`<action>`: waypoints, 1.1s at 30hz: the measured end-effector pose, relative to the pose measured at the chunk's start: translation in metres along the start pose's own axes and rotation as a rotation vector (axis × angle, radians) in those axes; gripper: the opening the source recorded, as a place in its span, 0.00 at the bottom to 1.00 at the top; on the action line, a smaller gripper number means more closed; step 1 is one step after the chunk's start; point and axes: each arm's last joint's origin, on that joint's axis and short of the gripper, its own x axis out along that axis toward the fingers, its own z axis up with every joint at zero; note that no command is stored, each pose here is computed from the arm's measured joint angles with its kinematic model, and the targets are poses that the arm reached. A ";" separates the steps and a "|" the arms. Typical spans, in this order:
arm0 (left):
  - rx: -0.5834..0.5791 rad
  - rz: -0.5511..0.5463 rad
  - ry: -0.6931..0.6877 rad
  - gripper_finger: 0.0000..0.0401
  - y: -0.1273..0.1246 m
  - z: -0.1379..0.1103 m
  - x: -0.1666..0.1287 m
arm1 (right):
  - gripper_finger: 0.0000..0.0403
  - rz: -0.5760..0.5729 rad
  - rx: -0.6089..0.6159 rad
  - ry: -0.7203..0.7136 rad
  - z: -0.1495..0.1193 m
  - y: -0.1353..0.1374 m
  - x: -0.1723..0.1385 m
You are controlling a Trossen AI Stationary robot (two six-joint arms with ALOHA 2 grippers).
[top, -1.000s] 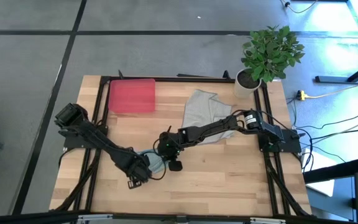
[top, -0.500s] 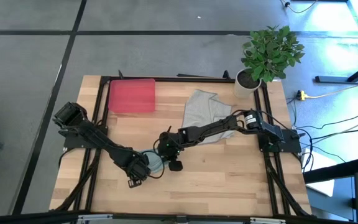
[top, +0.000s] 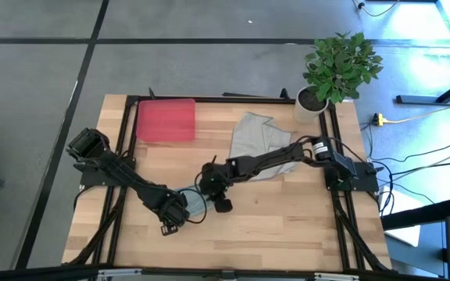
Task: Roll microfiber towels into tight, uniform cylinder then place into a basket
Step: Roll the blue towel
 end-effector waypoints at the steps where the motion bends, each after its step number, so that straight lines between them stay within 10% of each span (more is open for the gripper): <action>1: 0.000 0.000 0.000 0.00 0.000 0.000 0.000 | 0.30 -0.007 -0.002 0.000 0.001 0.001 -0.003; 15: 0.000 0.005 -0.004 0.00 0.000 0.000 0.001 | 0.30 0.070 -0.230 -0.093 0.009 0.031 0.013; 33: 0.003 -0.004 -0.009 0.00 -0.001 0.000 0.001 | 0.30 0.007 -0.205 -0.046 -0.008 0.009 0.035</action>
